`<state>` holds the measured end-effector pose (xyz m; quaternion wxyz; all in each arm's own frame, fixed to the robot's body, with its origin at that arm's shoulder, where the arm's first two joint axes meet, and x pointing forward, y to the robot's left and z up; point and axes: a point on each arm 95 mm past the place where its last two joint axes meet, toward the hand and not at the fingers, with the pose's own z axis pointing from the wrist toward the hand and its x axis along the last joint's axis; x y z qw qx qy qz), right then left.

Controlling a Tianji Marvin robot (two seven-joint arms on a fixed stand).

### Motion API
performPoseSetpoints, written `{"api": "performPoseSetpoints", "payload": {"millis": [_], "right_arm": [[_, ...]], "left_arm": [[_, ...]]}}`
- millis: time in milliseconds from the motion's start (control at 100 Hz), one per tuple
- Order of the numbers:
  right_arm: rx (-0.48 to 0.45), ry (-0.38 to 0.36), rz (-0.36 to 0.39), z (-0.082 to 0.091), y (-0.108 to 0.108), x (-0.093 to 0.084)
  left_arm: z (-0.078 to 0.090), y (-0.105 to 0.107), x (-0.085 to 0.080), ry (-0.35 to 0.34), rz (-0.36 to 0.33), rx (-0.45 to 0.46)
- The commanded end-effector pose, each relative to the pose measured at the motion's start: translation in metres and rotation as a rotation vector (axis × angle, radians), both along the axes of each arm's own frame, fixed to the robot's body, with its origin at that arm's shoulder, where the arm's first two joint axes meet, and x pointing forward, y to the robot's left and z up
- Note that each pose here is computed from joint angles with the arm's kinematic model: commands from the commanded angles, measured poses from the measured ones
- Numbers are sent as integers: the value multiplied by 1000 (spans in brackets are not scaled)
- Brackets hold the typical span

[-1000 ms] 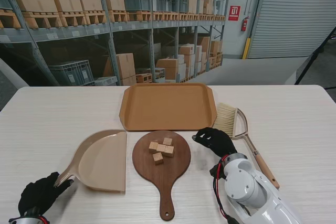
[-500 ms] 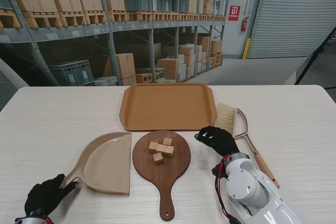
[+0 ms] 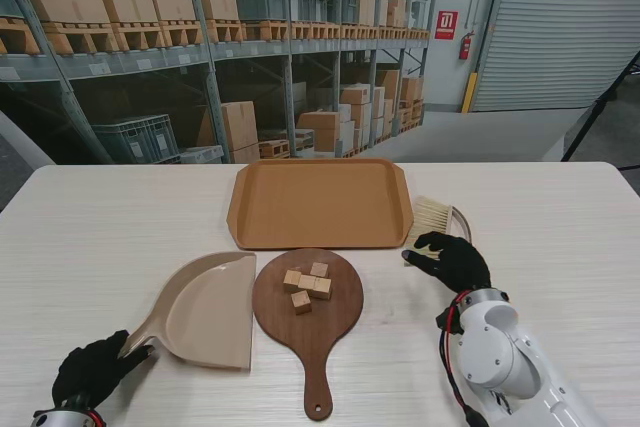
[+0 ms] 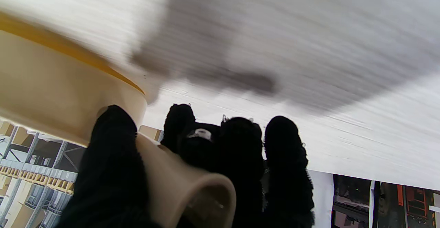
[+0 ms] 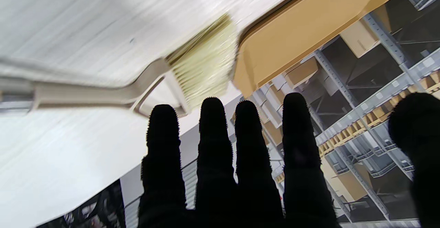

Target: Sweep wood blocks off a wooden cutting board into a dustpan and pour them into a container

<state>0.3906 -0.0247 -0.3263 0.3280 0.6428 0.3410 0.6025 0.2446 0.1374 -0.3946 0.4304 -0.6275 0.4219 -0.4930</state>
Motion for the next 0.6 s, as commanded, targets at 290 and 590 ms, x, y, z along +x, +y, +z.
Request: {"api": "performPoseSetpoints", "payload": {"millis": [290, 590], "right_arm": [[-342, 21, -30, -2, -56, -9], [-525, 81, -36, -18, -77, -17]], "left_arm": [[0, -4, -1, 22, -10, -5], [0, -4, -1, 18, -7, -3]]}}
